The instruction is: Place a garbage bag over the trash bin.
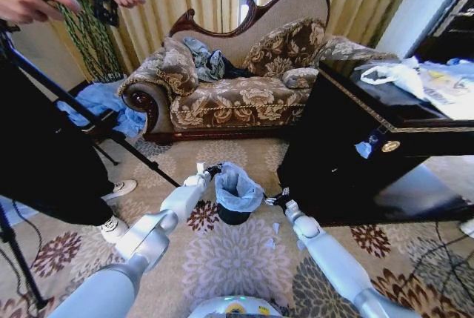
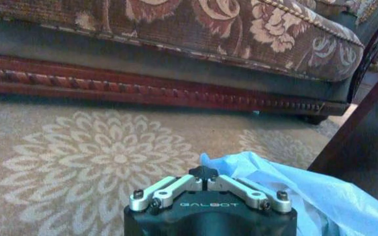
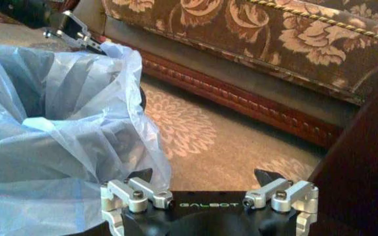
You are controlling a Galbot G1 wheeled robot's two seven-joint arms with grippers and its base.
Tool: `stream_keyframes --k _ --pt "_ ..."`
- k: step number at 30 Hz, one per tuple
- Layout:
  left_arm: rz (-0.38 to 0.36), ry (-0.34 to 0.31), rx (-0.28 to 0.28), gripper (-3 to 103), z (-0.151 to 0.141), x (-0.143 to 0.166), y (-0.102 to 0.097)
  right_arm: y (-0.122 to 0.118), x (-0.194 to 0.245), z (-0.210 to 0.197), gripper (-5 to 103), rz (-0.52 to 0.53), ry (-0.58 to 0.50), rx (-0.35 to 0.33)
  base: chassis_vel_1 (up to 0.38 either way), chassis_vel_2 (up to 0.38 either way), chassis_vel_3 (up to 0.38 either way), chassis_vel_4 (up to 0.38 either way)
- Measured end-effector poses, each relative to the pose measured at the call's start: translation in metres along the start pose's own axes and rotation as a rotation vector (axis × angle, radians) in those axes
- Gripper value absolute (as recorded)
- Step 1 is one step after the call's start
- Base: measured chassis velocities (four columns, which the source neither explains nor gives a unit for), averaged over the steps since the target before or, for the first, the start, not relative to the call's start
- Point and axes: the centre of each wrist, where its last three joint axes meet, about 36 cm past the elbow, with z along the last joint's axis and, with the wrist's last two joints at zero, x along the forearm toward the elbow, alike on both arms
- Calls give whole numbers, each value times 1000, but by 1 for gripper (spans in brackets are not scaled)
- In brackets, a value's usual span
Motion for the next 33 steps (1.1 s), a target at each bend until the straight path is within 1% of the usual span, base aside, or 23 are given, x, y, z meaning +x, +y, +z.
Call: stream_keyframes --k 13,17,20,23,27,33 --pt "10 0 0 0 0 -1 -1 0 -8 -4 100 -24 5 8 0 0 0 0" --pt "14 0 1 0 1 -1 -2 2 -20 -5 100 -21 8 0 0 0 0 0" --pt "14 0 0 0 2 0 0 9 -35 -3 100 19 -11 1 0 0 0 0" --pt "13 1 -1 0 3 1 1 12 -40 -2 100 34 -15 4 0 0 0 0" --pt "9 1 -2 0 3 3 4 10 -44 1 100 65 -21 13 0 0 0 0" --pt "4 3 0 0 4 4 7 9 -46 8 100 96 -10 3 0 0 0 0"
